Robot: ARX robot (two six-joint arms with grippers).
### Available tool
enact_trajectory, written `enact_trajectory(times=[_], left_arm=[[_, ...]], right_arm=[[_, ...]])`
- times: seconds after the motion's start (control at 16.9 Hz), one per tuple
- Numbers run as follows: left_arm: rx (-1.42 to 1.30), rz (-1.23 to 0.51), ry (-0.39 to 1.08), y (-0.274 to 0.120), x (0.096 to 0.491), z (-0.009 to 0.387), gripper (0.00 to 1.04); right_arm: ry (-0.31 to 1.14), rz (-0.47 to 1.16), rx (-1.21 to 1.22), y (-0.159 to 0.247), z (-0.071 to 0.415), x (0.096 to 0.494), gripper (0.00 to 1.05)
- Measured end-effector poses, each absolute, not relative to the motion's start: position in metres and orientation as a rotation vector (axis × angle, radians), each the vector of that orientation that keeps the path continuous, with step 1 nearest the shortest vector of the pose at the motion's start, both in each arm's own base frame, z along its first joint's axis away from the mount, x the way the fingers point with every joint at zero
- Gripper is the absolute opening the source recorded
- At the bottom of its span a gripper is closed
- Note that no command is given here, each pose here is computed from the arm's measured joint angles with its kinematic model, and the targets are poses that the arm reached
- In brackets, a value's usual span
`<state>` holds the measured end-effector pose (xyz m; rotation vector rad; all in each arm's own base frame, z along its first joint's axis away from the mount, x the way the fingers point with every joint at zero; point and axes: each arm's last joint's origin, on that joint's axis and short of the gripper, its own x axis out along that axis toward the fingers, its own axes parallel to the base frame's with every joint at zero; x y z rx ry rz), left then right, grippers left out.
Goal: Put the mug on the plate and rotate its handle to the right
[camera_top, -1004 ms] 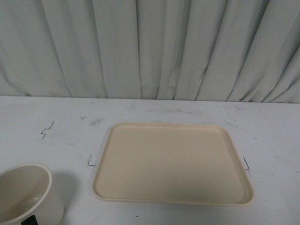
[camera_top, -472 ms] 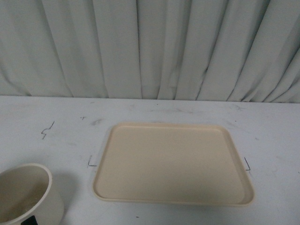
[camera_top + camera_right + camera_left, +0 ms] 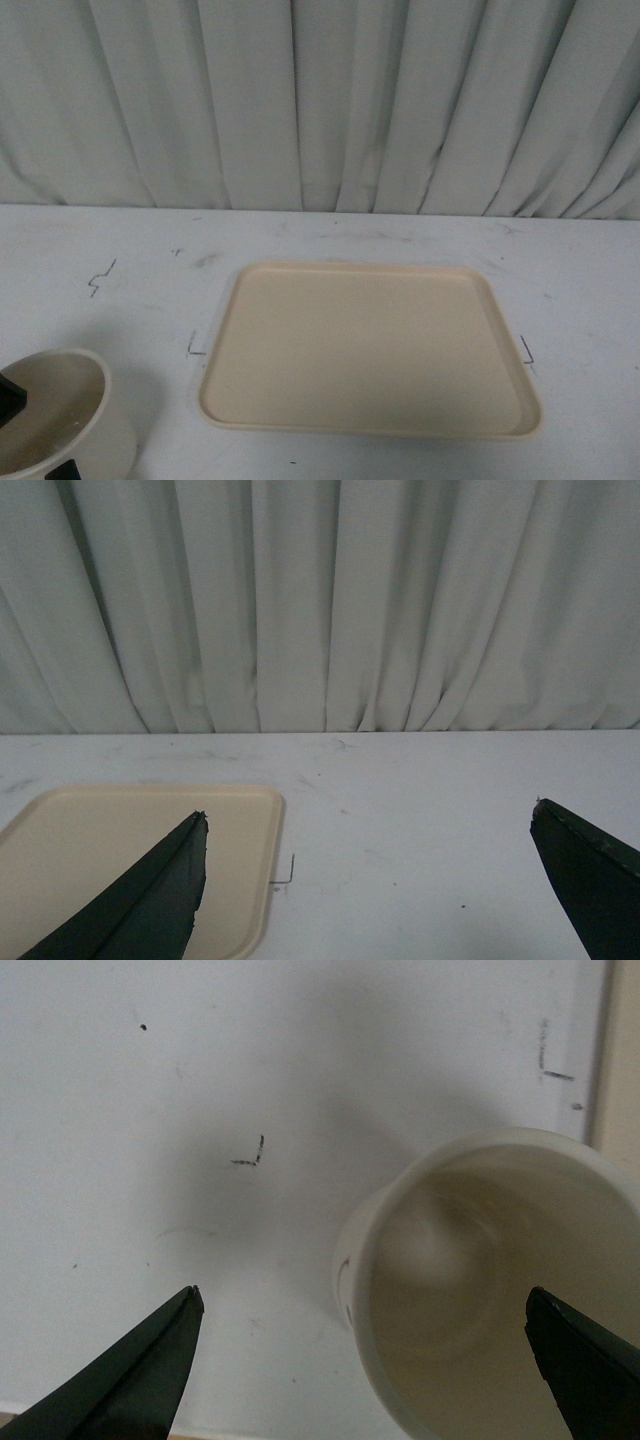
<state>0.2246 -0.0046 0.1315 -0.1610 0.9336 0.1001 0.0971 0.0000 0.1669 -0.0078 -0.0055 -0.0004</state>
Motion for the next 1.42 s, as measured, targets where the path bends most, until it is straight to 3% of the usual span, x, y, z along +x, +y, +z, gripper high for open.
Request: enact_trajectory(times=[0.24, 0.71, 0.77, 1.06, 1.42], left_arm=[[-0.066, 0.144, 0.959, -0.004, 0.238, 0.111, 0.96], [-0.073, 0.112, 0.991, -0.01, 0.239, 0.113, 0.08], [-0.079, 0.104, 0.988, -0.013, 0.237, 0.119, 0.03], [-0.066, -0.091, 0.761, -0.067, 0.253, 0.196, 0.03], [0.043, -0.366, 0.732, -0.176, 0.29, 0.199, 0.03]], right_arm=[[-0.005, 0.0, -0.008, 0.0, 0.167, 0.097, 0.98], [-0.006, 0.0, -0.008, 0.0, 0.167, 0.097, 0.98], [-0.006, 0.0, -0.008, 0.0, 0.167, 0.097, 0.98], [-0.006, 0.0, -0.008, 0.0, 0.167, 0.097, 0.98], [-0.006, 0.0, -0.008, 0.0, 0.167, 0.097, 0.98]])
